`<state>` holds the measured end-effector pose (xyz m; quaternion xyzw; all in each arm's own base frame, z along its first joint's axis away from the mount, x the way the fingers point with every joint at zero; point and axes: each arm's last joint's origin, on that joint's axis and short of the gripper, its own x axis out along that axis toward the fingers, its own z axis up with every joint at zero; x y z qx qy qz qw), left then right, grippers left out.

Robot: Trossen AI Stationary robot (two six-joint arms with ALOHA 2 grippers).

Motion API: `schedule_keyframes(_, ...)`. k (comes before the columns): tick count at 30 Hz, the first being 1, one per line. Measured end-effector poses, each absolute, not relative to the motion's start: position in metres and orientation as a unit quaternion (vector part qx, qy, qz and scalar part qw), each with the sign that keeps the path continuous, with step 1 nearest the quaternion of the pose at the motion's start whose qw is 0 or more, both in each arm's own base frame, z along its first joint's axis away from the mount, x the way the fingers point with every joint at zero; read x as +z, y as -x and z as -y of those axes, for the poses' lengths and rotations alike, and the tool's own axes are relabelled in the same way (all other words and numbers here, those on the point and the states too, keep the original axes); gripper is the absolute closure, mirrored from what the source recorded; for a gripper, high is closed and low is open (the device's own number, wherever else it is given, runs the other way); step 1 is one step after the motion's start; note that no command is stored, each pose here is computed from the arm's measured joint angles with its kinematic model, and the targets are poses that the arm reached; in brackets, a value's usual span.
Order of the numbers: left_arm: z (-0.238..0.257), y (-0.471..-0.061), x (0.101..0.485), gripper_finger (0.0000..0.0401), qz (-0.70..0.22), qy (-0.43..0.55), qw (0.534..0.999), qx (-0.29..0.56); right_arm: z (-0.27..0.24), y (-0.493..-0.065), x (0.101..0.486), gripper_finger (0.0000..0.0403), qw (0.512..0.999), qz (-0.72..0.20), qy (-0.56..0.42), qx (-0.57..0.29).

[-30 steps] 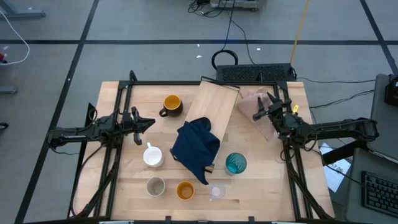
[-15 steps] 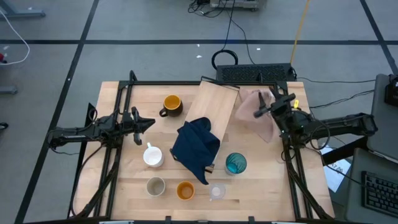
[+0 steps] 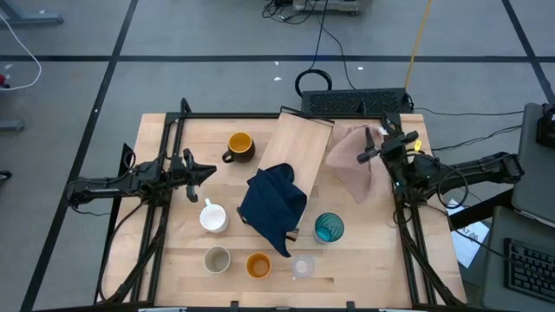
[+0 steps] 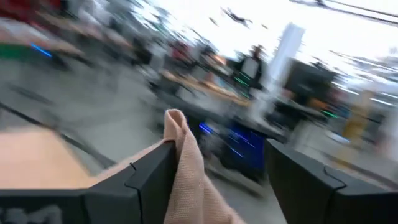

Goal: Stack small to large cups/mugs on shelf
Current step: Remove the brown table napkin from the shelf

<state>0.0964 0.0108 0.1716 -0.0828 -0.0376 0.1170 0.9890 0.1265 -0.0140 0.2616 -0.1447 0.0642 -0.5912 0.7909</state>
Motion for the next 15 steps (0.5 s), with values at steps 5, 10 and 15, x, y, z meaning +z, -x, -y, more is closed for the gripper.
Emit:
schedule_keyframes(5,-0.011,-0.096,0.172,0.0364,0.037,0.082,0.989,0.116,0.012,-0.121,0.26,0.0127,0.737,-0.139,0.16,-0.642)
schedule_keyframes(10,-0.011,-0.096,0.172,0.0364,0.038,0.083,0.989,0.116,0.008,-0.121,0.263,0.0094,0.755,-0.112,0.134,-0.632)
schedule_keyframes(15,-0.011,-0.096,0.172,0.0364,0.038,0.084,0.989,0.116,0.002,-0.121,0.263,0.0081,0.777,-0.072,0.09,-0.619)
